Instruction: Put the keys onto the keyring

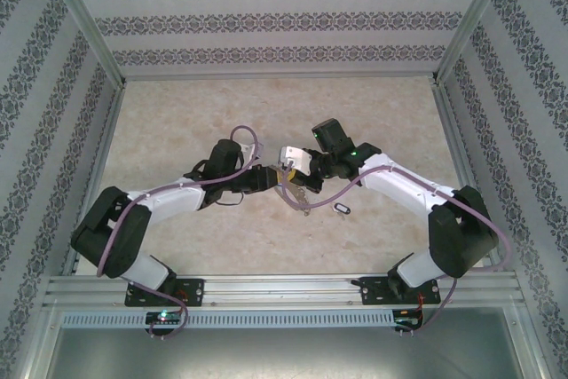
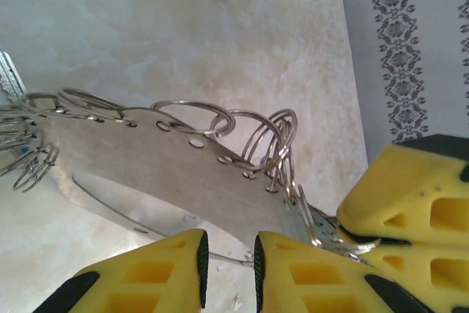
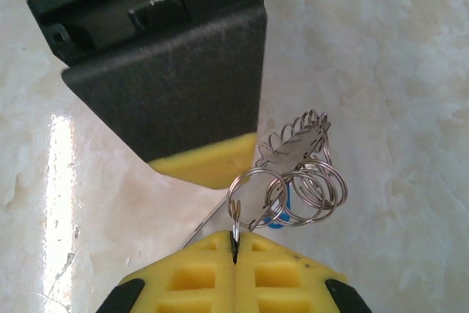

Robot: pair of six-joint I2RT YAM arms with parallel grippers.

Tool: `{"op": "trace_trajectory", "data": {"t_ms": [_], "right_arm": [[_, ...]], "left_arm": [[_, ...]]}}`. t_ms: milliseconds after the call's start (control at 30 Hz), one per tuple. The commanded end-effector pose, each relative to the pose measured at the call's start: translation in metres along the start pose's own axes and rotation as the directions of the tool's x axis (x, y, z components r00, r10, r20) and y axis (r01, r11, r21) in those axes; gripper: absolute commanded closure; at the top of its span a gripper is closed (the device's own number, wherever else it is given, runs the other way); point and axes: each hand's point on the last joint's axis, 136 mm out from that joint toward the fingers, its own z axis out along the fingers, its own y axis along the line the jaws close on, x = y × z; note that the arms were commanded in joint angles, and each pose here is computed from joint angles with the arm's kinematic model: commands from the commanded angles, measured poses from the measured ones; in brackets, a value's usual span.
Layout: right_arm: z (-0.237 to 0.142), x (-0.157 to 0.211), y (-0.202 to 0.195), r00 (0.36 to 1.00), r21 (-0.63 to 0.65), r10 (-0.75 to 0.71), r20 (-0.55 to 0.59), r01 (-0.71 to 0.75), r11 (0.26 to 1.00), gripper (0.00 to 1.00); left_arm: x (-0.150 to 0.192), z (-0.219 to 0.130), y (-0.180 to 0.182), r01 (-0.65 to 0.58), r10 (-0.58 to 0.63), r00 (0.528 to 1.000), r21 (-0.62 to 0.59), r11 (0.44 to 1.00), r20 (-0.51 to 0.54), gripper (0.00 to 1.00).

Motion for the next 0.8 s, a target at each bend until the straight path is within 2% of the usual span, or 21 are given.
{"op": "trace_trajectory", "data": {"t_ms": [0,100,300,533,667,767], "right_arm": [[0.000,-0.008,0.001,0.999,-0.024,-0.002,0.032,0.003,1.000,1.00],[0.000,-0.007,0.001,1.000,-0.026,-0.002,0.029,0.003,1.000,1.00],[0.000,-0.010,0.001,0.999,-0.034,-0.005,0.043,0.006,0.999,1.00],[0.000,-0.009,0.004,0.999,-0.044,0.001,0.038,0.001,0.999,1.00],[0.000,-0.009,0.004,0.999,-0.044,0.000,0.040,0.002,0.999,1.00],[0.000,-0.010,0.004,0.999,-0.048,-0.006,0.045,0.008,0.999,1.00]], "left_arm": [[-0.010,0.001,-0.020,0.009,-0.013,0.999,0.101,0.995,0.038,0.68],[-0.011,-0.006,-0.022,-0.006,0.002,0.999,0.091,0.996,0.051,0.61],[-0.014,-0.022,-0.017,-0.046,0.042,0.995,0.039,0.998,0.091,0.57],[-0.019,-0.018,-0.029,-0.046,0.033,0.994,0.127,0.991,0.104,0.55],[-0.011,-0.010,-0.010,-0.040,0.037,0.998,0.052,0.998,0.053,0.59],[-0.011,-0.006,-0.009,-0.029,0.026,0.999,0.063,0.998,0.046,0.64]]}}
